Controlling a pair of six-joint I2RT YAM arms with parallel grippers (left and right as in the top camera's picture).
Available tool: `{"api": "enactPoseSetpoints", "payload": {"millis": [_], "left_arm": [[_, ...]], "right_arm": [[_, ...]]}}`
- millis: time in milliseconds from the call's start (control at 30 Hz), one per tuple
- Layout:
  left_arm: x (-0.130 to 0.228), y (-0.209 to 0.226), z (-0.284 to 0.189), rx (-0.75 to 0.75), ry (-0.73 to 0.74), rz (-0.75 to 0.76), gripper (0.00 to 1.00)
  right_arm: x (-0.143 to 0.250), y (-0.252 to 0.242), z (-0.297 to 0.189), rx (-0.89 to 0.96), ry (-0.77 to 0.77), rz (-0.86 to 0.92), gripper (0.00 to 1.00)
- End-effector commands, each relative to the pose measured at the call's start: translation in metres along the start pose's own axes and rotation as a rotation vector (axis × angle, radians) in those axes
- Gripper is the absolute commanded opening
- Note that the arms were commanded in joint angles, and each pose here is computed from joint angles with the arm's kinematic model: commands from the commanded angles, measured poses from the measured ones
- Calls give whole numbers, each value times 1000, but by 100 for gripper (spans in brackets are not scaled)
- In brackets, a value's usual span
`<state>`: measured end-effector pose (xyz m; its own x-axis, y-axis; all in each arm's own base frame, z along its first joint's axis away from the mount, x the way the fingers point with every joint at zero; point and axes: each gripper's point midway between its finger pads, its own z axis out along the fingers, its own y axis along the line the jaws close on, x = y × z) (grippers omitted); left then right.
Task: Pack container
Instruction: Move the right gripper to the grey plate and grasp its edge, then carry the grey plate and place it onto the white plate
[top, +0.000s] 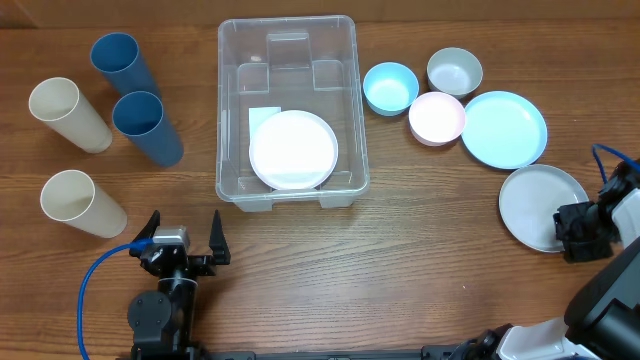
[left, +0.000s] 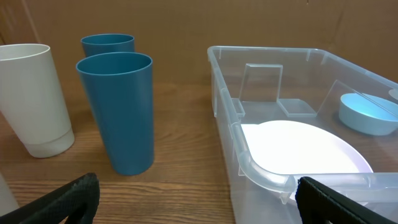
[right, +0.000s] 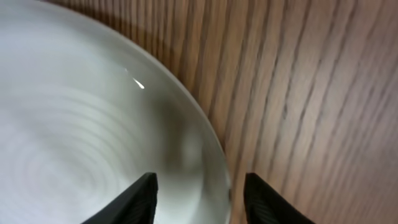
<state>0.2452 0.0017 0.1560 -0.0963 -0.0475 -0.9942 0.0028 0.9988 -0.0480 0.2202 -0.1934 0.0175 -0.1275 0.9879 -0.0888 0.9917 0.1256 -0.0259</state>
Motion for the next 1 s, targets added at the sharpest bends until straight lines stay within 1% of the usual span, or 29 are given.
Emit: {"api": "enactPoseSetpoints", "payload": {"millis": [0, 100, 133, 200, 233, 267, 467, 600, 700, 767, 900, 933, 967], "left_arm": [[0, 2, 0, -8, -6, 22, 100], [0, 2, 0, -8, -6, 22, 100], [0, 2, 0, -8, -6, 22, 100], [0, 2, 0, -8, -6, 22, 100], [0, 2, 0, -8, -6, 22, 100], [0, 2, 0, -8, -6, 22, 100], [0, 2, 0, -8, -6, 22, 100], [0, 2, 0, -8, -6, 22, 100], [0, 2, 0, -8, -6, 22, 100], [0, 2, 0, -8, -6, 22, 100], [0, 2, 0, -8, -6, 22, 100], [0, 2, 0, -7, -6, 22, 100], [0, 2, 0, -8, -5, 22, 100]], "right_arm": [[7, -8, 8, 10, 5, 3, 42], [7, -8, 9, 9, 4, 2, 34], [7, -8, 9, 10, 4, 2, 28], [7, -8, 9, 11, 0, 3, 13], [6, -9, 9, 16, -6, 3, 7], [5, -10, 9, 20, -8, 3, 4], [16, -17, 19, 35, 15, 1, 4], [19, -6, 3, -15, 61, 5, 4], [10, -1, -28, -32, 44, 7, 4], [4, 3, -55, -74, 7, 4, 4], [4, 32, -126, -330, -66, -133, 4], [9, 41, -155, -440, -97, -195, 4], [10, 42, -173, -482, -133, -211, 4]]}}
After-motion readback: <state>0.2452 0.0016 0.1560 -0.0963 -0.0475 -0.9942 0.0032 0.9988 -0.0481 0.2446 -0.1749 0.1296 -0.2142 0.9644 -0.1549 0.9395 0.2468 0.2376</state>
